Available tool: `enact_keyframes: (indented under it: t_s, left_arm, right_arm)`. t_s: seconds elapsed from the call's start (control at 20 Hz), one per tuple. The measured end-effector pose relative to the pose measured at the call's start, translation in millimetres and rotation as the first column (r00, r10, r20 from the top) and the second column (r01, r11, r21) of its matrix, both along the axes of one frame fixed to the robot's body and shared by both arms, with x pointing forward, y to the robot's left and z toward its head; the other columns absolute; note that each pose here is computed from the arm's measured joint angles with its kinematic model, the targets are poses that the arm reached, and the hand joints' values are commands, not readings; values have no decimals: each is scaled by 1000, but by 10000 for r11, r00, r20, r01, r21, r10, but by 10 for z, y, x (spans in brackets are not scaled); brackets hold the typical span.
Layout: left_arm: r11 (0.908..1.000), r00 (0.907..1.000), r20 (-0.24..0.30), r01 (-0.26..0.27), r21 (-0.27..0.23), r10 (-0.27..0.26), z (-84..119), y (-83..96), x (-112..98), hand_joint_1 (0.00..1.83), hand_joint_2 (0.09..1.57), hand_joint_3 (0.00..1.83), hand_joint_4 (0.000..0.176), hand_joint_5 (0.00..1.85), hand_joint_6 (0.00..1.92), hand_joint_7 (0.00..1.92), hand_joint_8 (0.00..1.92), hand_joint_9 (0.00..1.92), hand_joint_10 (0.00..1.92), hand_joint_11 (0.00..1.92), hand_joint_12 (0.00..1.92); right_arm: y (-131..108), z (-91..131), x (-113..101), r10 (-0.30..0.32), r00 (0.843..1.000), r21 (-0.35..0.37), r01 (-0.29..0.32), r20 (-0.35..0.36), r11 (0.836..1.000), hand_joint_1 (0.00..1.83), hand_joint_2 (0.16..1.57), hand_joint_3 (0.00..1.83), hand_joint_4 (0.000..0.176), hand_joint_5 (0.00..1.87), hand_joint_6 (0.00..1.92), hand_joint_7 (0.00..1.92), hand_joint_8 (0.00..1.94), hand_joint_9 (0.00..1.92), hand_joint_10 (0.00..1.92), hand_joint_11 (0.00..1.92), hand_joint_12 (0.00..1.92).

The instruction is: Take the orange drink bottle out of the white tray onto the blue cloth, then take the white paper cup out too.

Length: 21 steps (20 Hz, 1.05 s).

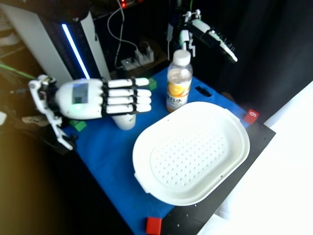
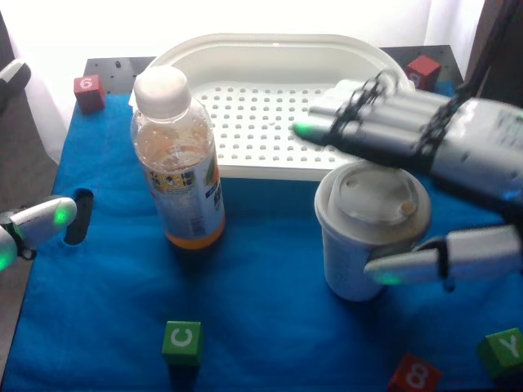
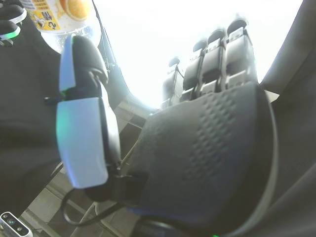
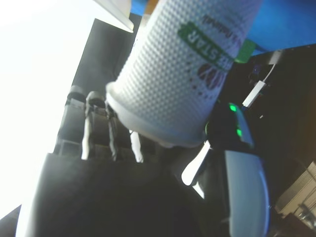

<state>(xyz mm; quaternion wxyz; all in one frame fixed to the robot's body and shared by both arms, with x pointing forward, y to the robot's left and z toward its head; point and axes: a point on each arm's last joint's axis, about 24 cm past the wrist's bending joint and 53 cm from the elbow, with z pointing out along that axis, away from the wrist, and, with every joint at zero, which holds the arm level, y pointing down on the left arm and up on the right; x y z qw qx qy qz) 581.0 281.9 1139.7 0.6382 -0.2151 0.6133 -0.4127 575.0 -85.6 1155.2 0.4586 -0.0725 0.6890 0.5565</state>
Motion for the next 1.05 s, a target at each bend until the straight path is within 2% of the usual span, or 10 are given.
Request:
enact_keyframes:
  t_s: [0.1,0.25,0.3,0.35,0.4,0.45,0.5,0.75,0.9,1.05]
  left_arm:
    - [10000,10000,15,-36,-6,36,3,10,0,707,1063,0,172,0,0,0,0,0,0,0,0]
    - [10000,10000,43,-24,-11,24,10,7,-1,721,1059,0,175,0,0,0,0,0,0,0,0]
    - [10000,10000,48,-17,-11,17,11,5,-2,711,1077,3,168,0,0,0,0,0,0,0,0]
    - [10000,10000,42,-27,-15,27,10,8,-1,729,1090,8,174,0,0,0,0,0,0,0,0]
    - [10000,10000,44,-63,-15,63,10,17,1,720,1094,9,176,0,0,0,0,0,0,0,0]
    - [10000,10000,70,-57,29,57,15,24,8,713,1101,10,176,0,0,0,0,0,0,0,0]
    - [10000,9999,105,-37,40,37,25,25,10,704,1096,7,176,0,0,0,0,0,0,0,0]
    - [9999,9977,682,-7,110,0,207,51,78,700,1081,0,176,0,0,0,0,0,0,0,0]
    - [10000,9964,842,28,54,-33,253,36,102,701,1079,0,176,0,0,0,0,0,0,0,0]
    - [9999,9954,953,59,82,-67,280,37,113,691,1079,0,176,0,0,0,0,0,0,0,0]
  right_arm:
    - [-145,160,56,-193,9998,719,200,-113,9972,454,969,0,73,0,0,0,0,0,0,0,1441]
    - [-266,417,87,-433,9984,1436,375,375,9889,386,1039,9,89,0,0,0,0,0,0,0,498]
    - [-310,494,102,-667,9948,1478,548,764,9875,281,1069,15,24,0,0,19,3,28,11,0,832]
    - [-363,550,131,-963,9890,1436,797,1125,9864,201,1114,18,0,0,0,3,0,5,1,0,624]
    - [-420,590,175,-1289,9814,1402,1090,1420,9841,227,1150,17,8,0,0,0,0,0,0,0,125]
    - [-508,618,263,-1800,9705,1416,1578,1605,9773,284,1182,26,23,0,0,0,0,0,0,0,24]
    - [-580,628,330,-2070,9642,1412,1845,1659,9726,285,1196,29,5,0,0,0,0,0,0,16,12]
    - [-966,723,609,-3595,9129,1495,3347,1934,9304,371,1241,40,50,0,0,0,0,0,0,0,0]
    - [-1015,729,639,-3824,9043,1527,3576,1895,9213,414,1250,37,10,0,0,0,0,0,0,0,0]
    - [-1025,728,646,-3882,9029,1558,3631,1845,9186,405,1266,40,22,0,0,0,0,0,0,0,0]
